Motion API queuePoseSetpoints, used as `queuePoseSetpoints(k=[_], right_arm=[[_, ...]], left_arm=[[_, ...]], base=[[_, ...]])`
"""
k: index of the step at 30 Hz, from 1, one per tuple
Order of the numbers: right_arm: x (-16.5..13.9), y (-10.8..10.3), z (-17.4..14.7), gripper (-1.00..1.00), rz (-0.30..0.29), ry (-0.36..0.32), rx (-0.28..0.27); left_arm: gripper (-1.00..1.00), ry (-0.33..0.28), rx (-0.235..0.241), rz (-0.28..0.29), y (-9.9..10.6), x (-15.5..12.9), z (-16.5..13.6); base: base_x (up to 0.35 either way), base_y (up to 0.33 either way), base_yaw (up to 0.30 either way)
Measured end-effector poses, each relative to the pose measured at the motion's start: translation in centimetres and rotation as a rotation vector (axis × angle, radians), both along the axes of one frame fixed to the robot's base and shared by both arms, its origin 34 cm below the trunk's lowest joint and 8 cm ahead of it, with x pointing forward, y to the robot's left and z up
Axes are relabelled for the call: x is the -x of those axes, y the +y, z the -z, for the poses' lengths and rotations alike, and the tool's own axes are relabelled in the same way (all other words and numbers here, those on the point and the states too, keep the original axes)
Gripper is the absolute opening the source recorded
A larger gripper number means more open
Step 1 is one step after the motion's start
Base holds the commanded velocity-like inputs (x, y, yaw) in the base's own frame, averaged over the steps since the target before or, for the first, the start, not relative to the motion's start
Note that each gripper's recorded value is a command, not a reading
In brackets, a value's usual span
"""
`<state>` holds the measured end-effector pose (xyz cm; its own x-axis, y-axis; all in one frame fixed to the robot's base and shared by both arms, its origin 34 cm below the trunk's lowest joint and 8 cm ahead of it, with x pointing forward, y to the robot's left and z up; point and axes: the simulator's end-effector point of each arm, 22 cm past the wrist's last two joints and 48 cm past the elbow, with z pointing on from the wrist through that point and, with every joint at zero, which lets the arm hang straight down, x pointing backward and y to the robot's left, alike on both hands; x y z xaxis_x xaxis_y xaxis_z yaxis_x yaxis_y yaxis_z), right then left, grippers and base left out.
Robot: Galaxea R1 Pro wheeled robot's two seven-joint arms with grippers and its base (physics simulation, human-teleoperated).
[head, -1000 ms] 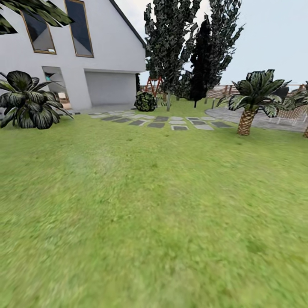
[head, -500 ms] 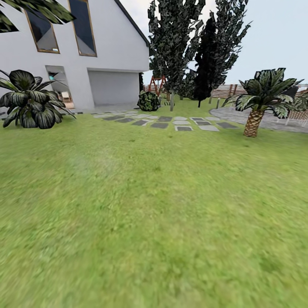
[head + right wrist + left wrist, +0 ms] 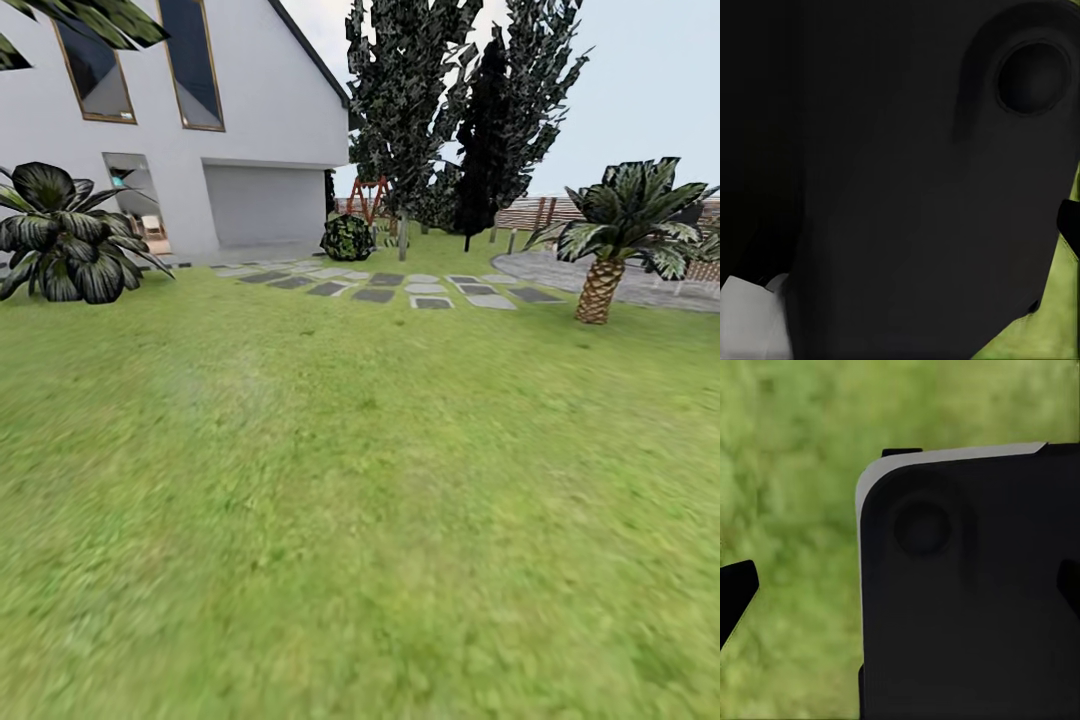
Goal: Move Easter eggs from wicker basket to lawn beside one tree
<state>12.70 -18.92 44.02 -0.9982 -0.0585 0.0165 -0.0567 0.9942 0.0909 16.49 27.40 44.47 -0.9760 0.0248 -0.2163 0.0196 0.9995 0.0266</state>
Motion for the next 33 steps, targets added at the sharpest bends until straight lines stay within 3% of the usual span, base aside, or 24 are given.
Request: queuePoseSetpoints(k=[13, 33], right_arm=[[0.01, 0.01, 0.0, 1.0, -0.002, 0.0, 0.0], [-0.06, 0.0, 0.0, 1.0, -0.001, -0.001, 0.0]], left_arm=[[1.0, 0.0, 0.0, -0.003, -0.02, -0.01, 0.0], [1.0, -0.016, 0.0, -0.002, 0.02, -0.33, -0.08]], base=[[0.338, 0.075, 0.164], [0.328, 0.117, 0.012]])
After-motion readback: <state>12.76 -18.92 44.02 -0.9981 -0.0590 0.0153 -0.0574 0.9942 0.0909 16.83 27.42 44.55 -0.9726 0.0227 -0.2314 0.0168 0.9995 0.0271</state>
